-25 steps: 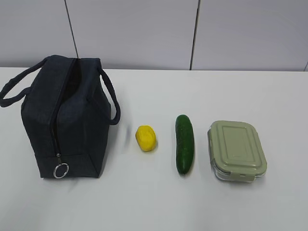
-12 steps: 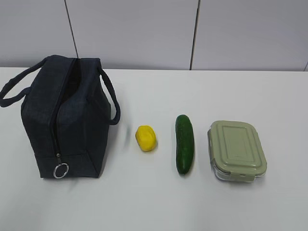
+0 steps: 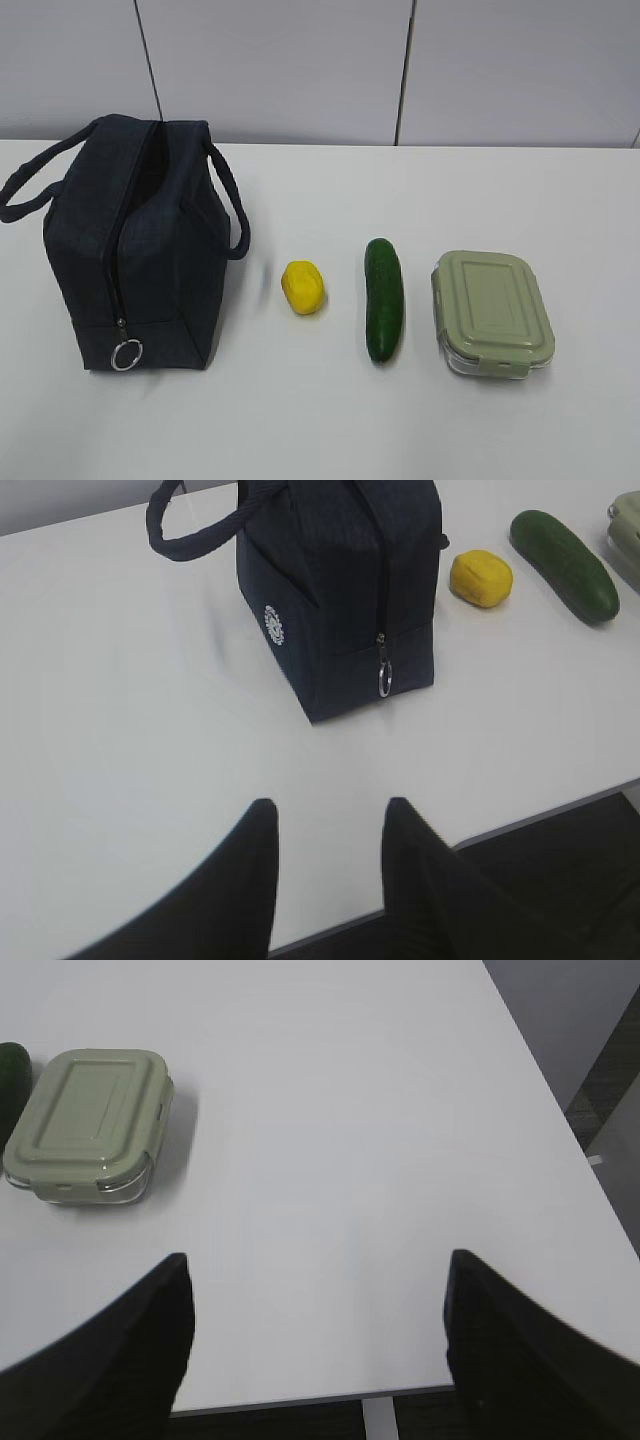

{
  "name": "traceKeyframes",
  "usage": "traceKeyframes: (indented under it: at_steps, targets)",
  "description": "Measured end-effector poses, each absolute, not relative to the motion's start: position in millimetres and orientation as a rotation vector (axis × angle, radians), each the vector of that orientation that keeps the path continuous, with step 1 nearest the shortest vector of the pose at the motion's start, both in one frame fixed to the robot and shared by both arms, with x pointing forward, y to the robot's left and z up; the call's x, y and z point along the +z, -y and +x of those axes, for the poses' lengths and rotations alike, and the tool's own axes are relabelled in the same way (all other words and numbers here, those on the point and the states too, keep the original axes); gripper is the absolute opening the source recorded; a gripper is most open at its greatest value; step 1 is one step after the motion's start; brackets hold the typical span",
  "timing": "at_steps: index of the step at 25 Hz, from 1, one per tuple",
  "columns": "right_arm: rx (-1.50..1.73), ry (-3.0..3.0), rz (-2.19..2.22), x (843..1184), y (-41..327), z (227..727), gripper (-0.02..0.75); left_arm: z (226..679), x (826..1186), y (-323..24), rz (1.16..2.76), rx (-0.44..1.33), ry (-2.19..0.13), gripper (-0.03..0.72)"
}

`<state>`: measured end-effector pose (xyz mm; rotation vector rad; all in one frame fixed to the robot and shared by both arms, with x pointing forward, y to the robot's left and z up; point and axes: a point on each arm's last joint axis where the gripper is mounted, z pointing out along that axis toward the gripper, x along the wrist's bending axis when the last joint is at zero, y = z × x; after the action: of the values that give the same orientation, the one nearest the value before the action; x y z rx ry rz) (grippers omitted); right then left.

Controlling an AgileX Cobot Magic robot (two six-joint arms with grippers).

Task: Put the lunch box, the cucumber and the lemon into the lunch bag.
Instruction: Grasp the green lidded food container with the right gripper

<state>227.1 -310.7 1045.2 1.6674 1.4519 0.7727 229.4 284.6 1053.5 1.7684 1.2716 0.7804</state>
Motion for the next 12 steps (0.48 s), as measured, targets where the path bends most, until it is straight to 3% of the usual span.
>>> traceKeyframes:
  at_steps: [12]
  targets:
    - [0.773,-1.452,1.667,1045.2,310.7,227.1,0.582,229.4,1053.5,-284.6,1.768,0.78,-1.272,0.238]
